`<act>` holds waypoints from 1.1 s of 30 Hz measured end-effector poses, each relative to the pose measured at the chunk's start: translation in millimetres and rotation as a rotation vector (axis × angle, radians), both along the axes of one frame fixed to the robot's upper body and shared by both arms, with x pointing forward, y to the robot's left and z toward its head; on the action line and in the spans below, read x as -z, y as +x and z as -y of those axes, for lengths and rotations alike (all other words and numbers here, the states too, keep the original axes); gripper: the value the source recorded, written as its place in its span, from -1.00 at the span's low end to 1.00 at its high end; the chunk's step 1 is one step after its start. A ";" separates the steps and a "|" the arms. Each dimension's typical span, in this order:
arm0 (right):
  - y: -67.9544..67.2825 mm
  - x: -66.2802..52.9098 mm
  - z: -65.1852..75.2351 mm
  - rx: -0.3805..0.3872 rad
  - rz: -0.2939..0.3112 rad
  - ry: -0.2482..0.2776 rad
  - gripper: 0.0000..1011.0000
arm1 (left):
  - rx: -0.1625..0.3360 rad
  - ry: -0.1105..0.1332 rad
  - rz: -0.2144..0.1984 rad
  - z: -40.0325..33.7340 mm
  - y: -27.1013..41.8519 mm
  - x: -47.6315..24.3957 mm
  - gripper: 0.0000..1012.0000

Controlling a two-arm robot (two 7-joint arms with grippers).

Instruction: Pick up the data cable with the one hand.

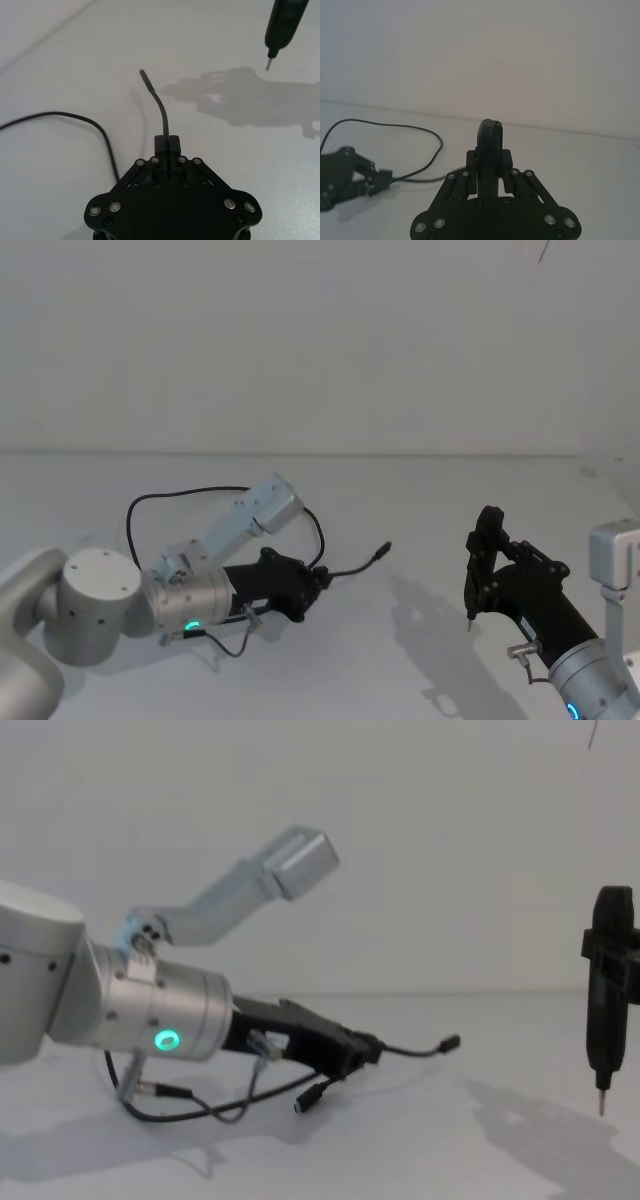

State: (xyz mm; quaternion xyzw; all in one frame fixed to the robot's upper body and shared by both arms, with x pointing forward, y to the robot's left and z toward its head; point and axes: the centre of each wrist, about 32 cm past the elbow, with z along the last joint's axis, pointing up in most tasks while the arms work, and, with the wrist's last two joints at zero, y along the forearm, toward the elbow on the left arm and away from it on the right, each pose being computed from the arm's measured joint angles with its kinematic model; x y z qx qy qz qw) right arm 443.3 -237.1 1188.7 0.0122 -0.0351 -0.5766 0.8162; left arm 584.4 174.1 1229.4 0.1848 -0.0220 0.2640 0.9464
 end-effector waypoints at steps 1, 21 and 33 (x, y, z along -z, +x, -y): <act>0.0 0.0 0.0 0.000 0.000 0.000 -0.45 | -0.002 -0.001 0.005 -1.3 -0.1 -1.8 -0.93; 0.0 0.0 0.0 0.000 0.000 0.000 -0.45 | 0.003 -0.082 0.046 -36.8 -21.5 -35.5 -0.93; 0.3 -0.7 -1.3 -0.001 0.003 0.005 -0.45 | 0.030 -0.113 0.034 -42.7 -28.8 -38.5 -0.93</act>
